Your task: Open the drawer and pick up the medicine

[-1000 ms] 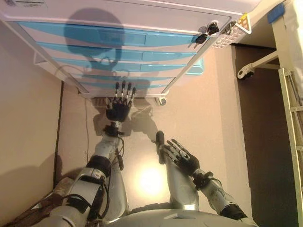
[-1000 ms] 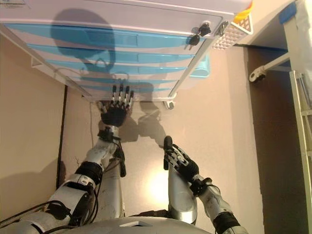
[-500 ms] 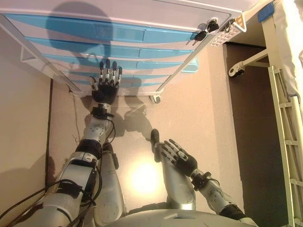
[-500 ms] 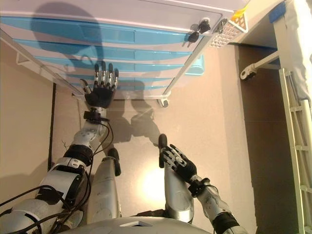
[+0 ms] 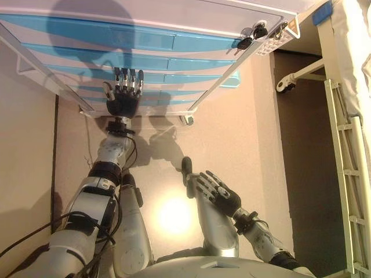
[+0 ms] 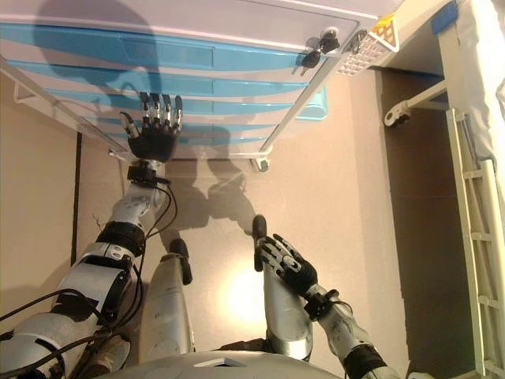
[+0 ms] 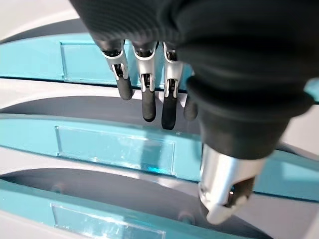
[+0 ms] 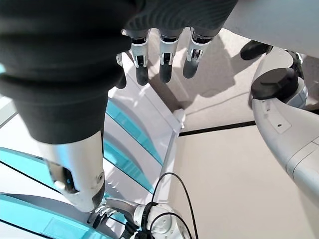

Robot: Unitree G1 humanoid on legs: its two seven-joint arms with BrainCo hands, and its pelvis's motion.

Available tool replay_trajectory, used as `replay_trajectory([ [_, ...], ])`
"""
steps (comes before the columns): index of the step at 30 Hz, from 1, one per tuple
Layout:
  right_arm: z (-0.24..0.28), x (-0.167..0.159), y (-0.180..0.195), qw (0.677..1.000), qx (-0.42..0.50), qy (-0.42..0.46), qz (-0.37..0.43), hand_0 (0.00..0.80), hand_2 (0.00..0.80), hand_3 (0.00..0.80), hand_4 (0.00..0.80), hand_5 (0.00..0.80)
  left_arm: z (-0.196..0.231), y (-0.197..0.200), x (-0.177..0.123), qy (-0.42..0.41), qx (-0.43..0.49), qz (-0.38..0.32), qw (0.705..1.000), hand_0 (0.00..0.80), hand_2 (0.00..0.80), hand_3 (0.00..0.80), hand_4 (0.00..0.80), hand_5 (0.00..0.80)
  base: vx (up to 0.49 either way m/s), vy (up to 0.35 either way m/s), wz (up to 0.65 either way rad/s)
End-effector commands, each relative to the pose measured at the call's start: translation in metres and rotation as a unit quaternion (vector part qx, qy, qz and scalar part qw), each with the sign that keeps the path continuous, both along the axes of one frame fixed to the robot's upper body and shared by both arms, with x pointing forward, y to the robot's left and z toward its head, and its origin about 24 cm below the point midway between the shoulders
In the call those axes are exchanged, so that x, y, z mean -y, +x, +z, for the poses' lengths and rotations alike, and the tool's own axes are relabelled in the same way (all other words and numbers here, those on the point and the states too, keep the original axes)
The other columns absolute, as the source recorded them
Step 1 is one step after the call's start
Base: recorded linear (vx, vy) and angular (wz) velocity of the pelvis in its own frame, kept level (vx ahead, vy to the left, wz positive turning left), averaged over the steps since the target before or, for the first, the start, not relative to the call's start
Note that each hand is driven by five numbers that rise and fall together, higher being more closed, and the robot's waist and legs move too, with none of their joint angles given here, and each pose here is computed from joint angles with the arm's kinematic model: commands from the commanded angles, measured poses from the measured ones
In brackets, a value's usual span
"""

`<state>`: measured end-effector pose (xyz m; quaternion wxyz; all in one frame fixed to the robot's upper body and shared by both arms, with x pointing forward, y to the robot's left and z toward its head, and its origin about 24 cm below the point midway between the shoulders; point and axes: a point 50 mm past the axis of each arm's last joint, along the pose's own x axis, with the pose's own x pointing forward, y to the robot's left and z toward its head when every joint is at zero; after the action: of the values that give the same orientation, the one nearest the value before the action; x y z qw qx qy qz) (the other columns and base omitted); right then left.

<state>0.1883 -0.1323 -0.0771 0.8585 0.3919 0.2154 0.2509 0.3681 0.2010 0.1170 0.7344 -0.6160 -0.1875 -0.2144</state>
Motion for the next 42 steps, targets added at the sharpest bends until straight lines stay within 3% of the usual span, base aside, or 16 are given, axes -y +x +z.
replay_trajectory([
  [1, -0.016, -0.001, -0.036, 0.998, -0.053, -0.003, 0.029, 0.000, 0.000, 0.000, 0.000, 0.000, 0.018, 0.007, 0.007, 0.018, 0.029, -0.018, 0.999, 0.000, 0.000, 0.000, 0.000, 0.000, -0.004, -0.025, 0.03],
  [27, -0.007, -0.012, -0.024, 0.999, -0.046, 0.011, 0.016, 0.000, 0.000, 0.000, 0.000, 0.000, -0.073, -0.040, 0.022, -0.010, -0.044, -0.040, 0.998, 0.000, 0.000, 0.000, 0.000, 0.000, -0.003, -0.008, 0.01],
  [42, -0.006, -0.011, -0.018, 0.998, -0.054, 0.008, 0.023, 0.000, 0.000, 0.000, 0.000, 0.000, -0.027, -0.013, -0.003, -0.008, -0.014, -0.015, 1.000, 0.000, 0.000, 0.000, 0.000, 0.000, 0.000, 0.000, 0.00],
])
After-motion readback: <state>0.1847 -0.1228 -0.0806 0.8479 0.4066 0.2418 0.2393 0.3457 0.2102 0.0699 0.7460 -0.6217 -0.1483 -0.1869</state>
